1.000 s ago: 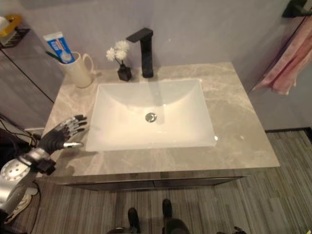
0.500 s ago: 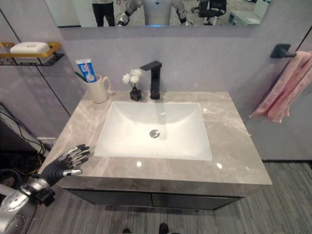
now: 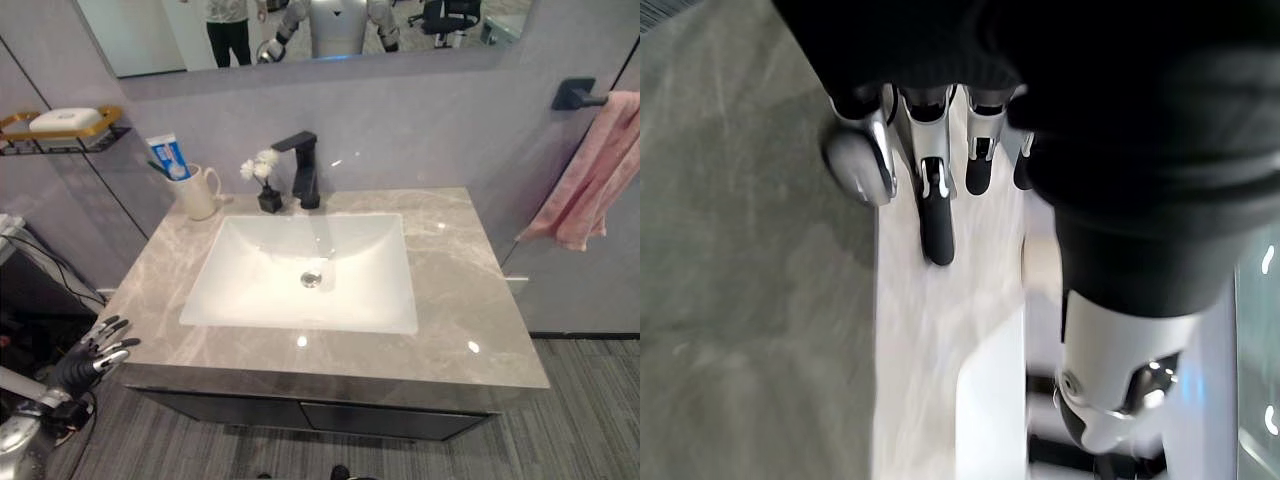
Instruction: Put brush and paste in cup on sink, flatten towel.
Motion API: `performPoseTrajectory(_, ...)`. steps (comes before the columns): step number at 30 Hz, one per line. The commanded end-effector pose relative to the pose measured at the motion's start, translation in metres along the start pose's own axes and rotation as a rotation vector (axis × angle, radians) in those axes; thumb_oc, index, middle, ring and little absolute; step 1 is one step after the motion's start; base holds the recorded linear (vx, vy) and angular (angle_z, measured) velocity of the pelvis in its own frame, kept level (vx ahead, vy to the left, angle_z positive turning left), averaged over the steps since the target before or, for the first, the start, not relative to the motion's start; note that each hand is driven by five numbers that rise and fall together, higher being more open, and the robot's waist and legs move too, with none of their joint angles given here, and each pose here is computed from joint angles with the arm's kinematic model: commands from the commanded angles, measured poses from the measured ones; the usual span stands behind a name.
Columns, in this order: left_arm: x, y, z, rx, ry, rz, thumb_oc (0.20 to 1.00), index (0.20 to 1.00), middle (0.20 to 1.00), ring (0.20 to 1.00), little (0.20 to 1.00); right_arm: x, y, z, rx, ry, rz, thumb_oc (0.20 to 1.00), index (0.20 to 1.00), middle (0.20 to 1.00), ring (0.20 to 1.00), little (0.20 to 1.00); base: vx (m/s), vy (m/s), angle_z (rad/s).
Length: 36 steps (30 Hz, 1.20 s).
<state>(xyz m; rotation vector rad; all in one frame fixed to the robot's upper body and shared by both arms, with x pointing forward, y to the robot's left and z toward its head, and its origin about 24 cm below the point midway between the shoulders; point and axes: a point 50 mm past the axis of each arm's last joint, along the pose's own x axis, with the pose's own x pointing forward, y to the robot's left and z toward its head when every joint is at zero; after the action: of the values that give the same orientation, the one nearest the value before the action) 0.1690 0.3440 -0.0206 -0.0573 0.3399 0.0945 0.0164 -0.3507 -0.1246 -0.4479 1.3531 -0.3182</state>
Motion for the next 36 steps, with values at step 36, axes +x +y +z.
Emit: performPoseTrajectory(36,-0.166,-0.013,-0.193,0.021,1.091,0.506,1.000,1.000,1.000,1.000,1.000,0.001,0.031,0.000,0.110,0.057,0.024,1.000,1.000,1.000,1.000,1.000,0.03,0.037,-0.04)
